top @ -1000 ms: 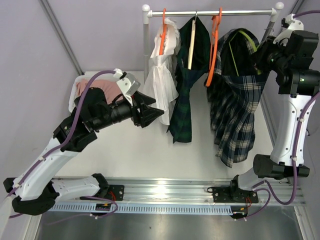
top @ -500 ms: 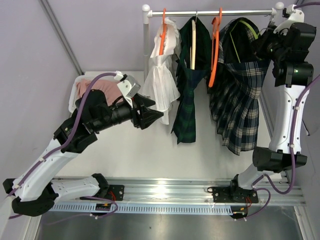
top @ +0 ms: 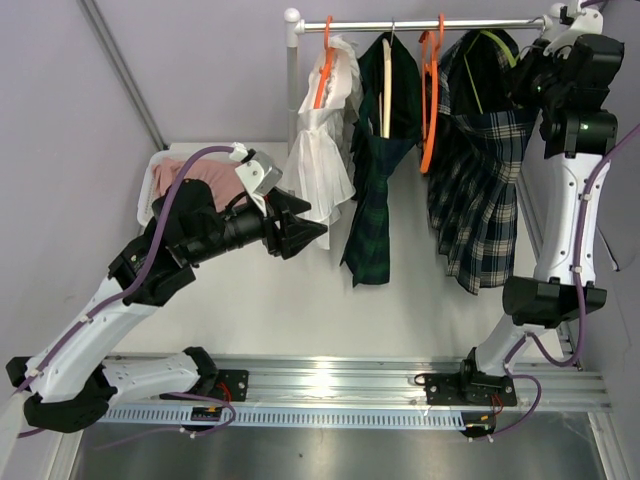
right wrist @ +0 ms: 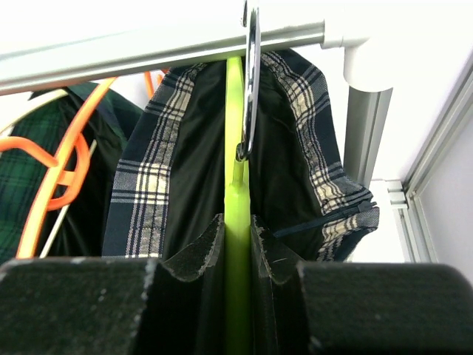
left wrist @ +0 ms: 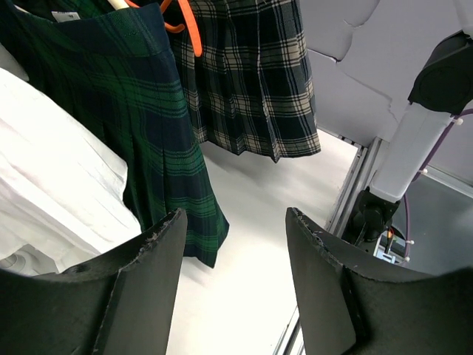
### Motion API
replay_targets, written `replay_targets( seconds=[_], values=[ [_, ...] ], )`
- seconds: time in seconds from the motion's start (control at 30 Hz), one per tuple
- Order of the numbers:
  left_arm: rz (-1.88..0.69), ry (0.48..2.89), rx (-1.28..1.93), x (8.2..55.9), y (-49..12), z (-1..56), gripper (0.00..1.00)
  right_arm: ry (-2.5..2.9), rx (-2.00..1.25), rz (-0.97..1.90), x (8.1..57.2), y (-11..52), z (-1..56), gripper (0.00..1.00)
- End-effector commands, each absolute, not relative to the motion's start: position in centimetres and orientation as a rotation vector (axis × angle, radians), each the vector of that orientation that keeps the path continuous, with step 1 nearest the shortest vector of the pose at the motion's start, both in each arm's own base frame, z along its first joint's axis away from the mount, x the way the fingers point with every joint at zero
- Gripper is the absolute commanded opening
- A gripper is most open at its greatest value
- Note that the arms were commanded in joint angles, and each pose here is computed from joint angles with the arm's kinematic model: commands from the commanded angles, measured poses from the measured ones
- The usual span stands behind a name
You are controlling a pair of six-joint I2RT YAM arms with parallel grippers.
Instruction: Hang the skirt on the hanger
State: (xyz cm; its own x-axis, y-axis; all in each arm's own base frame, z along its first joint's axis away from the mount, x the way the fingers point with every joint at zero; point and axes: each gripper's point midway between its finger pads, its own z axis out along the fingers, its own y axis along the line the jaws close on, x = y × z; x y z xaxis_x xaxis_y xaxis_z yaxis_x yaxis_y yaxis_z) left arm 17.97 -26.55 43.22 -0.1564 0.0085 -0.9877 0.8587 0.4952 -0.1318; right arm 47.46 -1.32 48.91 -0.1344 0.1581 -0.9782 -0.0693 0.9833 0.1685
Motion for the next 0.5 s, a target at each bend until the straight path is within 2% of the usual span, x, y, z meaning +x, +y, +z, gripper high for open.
replay_targets(
  seconds=[0.0,0.3,0.47],
  values=[
    [-0.899,1.526,0.764,18.3,-26.7,43.9,0.61,1.456,0.025,0.143,47.2,-1.9,55.9,0.00],
    [-0.885,1.545,0.760,18.7,-26.9,43.4,0.61,1.504,0.046,0.136,49.7,-2.5,53.1,0.00],
    [-0.882,1.555,0.760,19.0,-27.1,43.1,0.61,1.447,0.036,0.136,48.0,-2.3,54.9,0.00]
  ],
)
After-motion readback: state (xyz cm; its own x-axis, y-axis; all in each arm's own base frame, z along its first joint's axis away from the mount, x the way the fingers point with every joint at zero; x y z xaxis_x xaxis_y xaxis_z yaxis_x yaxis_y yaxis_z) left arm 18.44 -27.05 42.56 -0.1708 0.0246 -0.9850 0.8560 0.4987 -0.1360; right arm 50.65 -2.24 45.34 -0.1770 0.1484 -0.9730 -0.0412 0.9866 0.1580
